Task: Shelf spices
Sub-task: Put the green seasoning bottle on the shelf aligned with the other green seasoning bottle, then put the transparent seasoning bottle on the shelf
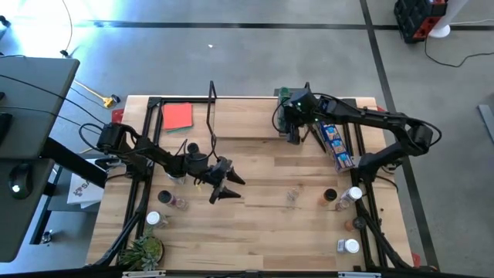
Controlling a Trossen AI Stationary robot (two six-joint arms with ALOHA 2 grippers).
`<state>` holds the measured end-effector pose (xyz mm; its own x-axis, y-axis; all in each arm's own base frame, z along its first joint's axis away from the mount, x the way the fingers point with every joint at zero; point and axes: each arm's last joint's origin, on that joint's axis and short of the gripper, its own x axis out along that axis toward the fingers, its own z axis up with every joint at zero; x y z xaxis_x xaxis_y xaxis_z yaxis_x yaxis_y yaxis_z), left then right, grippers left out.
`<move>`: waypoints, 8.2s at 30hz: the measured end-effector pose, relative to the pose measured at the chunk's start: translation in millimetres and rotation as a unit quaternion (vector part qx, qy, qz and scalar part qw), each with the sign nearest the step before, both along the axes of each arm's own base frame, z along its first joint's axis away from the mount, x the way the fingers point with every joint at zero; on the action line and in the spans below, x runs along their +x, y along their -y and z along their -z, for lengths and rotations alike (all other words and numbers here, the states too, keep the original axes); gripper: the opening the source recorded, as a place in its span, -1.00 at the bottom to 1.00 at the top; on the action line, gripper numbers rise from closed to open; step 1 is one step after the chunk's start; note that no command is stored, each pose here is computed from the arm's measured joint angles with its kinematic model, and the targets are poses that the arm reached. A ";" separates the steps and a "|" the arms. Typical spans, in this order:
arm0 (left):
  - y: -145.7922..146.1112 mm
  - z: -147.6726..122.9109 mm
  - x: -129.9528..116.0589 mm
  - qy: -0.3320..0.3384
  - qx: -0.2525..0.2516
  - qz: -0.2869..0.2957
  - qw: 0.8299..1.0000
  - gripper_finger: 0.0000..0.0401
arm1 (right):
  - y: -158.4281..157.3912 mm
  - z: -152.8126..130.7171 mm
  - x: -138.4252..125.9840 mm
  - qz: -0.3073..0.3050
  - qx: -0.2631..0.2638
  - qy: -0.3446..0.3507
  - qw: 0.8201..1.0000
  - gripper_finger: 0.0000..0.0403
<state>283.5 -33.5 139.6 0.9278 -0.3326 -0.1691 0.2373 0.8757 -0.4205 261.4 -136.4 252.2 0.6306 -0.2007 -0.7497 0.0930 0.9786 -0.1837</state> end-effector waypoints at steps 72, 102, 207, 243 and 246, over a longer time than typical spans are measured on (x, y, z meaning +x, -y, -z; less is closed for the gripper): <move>-0.1 0.2 0.0 -0.002 -0.005 -0.002 1.000 0.50 | -64.6 41.5 2.7 0.048 -0.004 -0.092 0.995 -0.95; -0.3 0.2 0.1 -0.003 -0.008 -0.006 1.000 0.50 | -40.2 42.2 -5.7 0.111 -0.049 -0.106 0.987 -0.97; 2.5 -1.2 -0.6 0.008 0.041 -0.012 0.999 0.50 | -213.2 63.5 49.9 -0.022 0.123 -0.278 0.952 -0.22; -1.9 -3.3 -5.7 -0.033 0.071 -0.046 0.996 0.50 | 138.9 25.3 120.4 0.120 0.105 -0.217 0.963 -0.22; -1.9 -3.4 -5.7 -0.032 0.071 -0.046 0.996 0.50 | 140.6 25.3 122.6 0.123 0.099 -0.206 0.966 -0.21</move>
<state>277.9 -31.5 143.0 0.9390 -0.2154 -0.2680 0.1302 0.9442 -0.3027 384.1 -277.0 227.0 0.2223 -0.1328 -0.9659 0.2862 0.9559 -0.0655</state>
